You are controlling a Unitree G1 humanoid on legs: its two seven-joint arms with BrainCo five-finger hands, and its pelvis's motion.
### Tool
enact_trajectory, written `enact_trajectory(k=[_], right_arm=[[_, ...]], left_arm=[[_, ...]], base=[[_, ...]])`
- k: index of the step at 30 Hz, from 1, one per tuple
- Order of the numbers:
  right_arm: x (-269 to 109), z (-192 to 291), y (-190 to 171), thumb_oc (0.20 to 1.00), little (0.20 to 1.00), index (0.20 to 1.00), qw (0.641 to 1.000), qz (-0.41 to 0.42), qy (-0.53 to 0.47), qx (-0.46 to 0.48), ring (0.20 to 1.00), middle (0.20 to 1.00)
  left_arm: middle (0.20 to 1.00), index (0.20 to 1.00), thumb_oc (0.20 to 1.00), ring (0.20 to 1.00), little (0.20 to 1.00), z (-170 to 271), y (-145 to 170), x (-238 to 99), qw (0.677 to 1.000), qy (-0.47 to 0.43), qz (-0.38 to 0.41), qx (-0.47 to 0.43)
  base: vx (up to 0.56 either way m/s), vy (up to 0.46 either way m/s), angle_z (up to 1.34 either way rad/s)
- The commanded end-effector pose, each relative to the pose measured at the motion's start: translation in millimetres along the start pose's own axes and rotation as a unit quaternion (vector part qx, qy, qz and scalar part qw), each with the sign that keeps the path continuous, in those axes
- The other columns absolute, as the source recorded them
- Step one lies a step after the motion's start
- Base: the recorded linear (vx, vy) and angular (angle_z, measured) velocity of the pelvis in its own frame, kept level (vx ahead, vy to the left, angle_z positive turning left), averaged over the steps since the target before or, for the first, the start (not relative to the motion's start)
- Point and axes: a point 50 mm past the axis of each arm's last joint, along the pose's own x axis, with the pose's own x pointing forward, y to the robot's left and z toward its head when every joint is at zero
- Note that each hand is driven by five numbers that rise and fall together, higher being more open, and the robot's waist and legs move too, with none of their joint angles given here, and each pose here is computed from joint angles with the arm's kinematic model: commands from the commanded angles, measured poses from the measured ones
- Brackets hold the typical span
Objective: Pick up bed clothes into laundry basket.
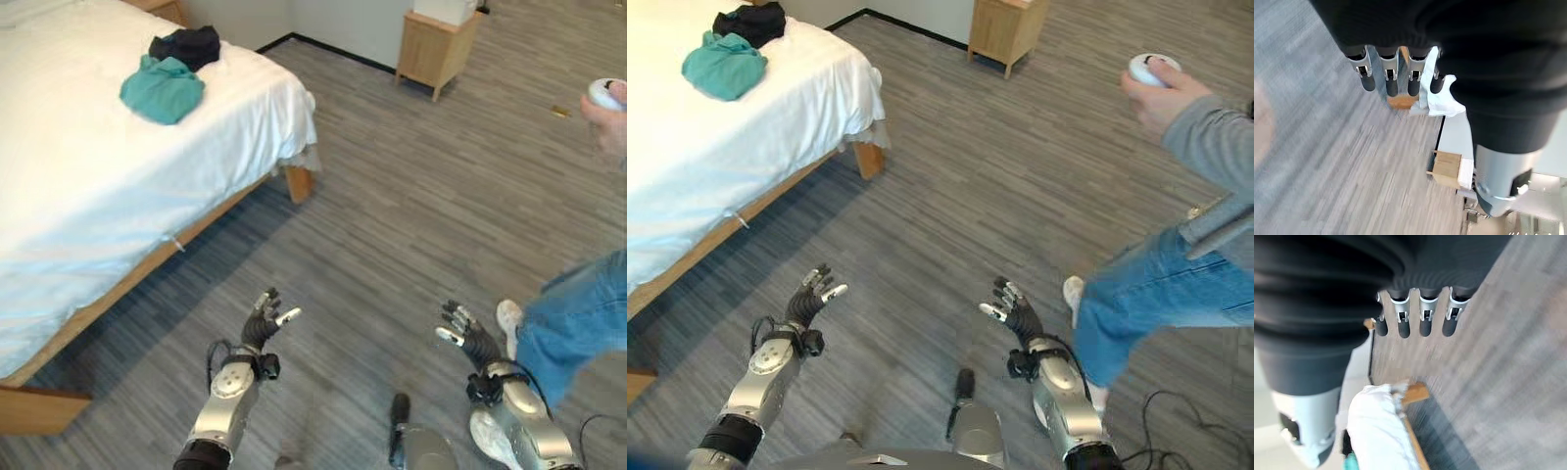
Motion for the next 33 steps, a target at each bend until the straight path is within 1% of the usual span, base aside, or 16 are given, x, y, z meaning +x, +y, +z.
enact_trajectory(k=[1,3,6,11,13,15,16,18,19,20,21,23,24,25,26,33], right_arm=[[-1,20,-7,1.000,1.000,1.000,0.999,0.002,-0.044,-0.002,1.000,1.000],[1,21,-9,1.000,1.000,1.000,0.999,-0.002,-0.040,-0.009,1.000,1.000],[7,40,-17,1.000,1.000,1.000,0.997,0.003,-0.056,-0.046,1.000,1.000],[23,57,-15,1.000,1.000,1.000,0.995,0.004,-0.081,-0.060,1.000,1.000],[29,76,-11,1.000,1.000,1.000,0.991,0.011,-0.114,-0.065,1.000,1.000],[30,77,3,1.000,1.000,1.000,0.990,0.040,-0.122,-0.050,1.000,1.000],[30,72,10,1.000,1.000,1.000,0.991,0.050,-0.117,-0.043,1.000,1.000],[31,54,17,1.000,1.000,1.000,0.994,0.052,-0.086,-0.036,1.000,1.000],[31,54,17,1.000,1.000,1.000,0.994,0.053,-0.086,-0.036,1.000,1.000],[32,50,28,1.000,1.000,1.000,0.995,0.070,-0.076,-0.013,1.000,1.000],[32,48,30,1.000,1.000,1.000,0.994,0.080,-0.075,-0.009,1.000,1.000],[30,48,29,1.000,1.000,1.000,0.993,0.083,-0.075,-0.027,1.000,1.000],[27,44,27,1.000,1.000,1.000,0.994,0.074,-0.069,-0.033,1.000,1.000],[20,38,20,1.000,1.000,1.000,0.996,0.058,-0.064,-0.014,1.000,1.000],[17,34,17,1.000,1.000,1.000,0.997,0.052,-0.061,-0.007,1.000,1.000],[-2,31,0,1.000,1.000,1.000,0.998,0.026,-0.061,-0.022,1.000,1.000]], left_arm=[[1.000,1.000,1.000,1.000,1.000,51,1,11,0.995,-0.101,-0.005,-0.011],[1.000,1.000,1.000,1.000,1.000,51,1,12,0.995,-0.100,0.001,-0.015],[1.000,1.000,1.000,1.000,1.000,55,6,12,0.994,-0.104,0.030,-0.010],[1.000,1.000,1.000,1.000,1.000,61,12,6,0.991,-0.123,0.048,-0.011],[1.000,1.000,1.000,1.000,1.000,67,25,-3,0.989,-0.132,0.062,0.028],[1.000,1.000,1.000,1.000,1.000,72,32,-7,0.986,-0.142,0.078,0.036],[1.000,1.000,1.000,1.000,1.000,74,31,-8,0.985,-0.148,0.077,0.034],[1.000,1.000,1.000,1.000,1.000,71,28,-7,0.987,-0.139,0.068,0.033],[1.000,1.000,1.000,1.000,1.000,71,28,-7,0.987,-0.139,0.068,0.034],[1.000,1.000,1.000,1.000,1.000,75,23,-4,0.987,-0.147,0.060,0.015],[1.000,1.000,1.000,1.000,1.000,78,20,-3,0.987,-0.151,0.053,0.017],[1.000,1.000,1.000,1.000,1.000,80,17,-3,0.987,-0.154,0.039,0.023],[1.000,1.000,1.000,1.000,1.000,81,13,-2,0.987,-0.155,0.027,0.024],[1.000,1.000,1.000,1.000,1.000,88,3,0,0.986,-0.168,-0.003,0.021],[1.000,1.000,1.000,1.000,1.000,87,-1,1,0.985,-0.168,-0.014,0.024],[1.000,1.000,1.000,1.000,1.000,89,-19,4,0.982,-0.174,-0.061,0.051]], base=[[0.47,-0.631,-0.15],[0.39,-0.299,-0.45],[0.48,-0.233,0.09],[0.39,-0.099,-0.12],[0.48,-0.245,0.21],[0.49,-0.062,0.39],[0.48,0.089,0.35],[0.34,0.159,0.44],[0.25,-0.007,0.77],[0.18,-0.147,1.04],[0.28,-0.256,1.08],[0.16,-0.151,2.14],[0.20,-0.324,2.59],[0.30,-0.456,1.83],[0.31,-0.506,1.89],[0.15,-0.342,1.65]])
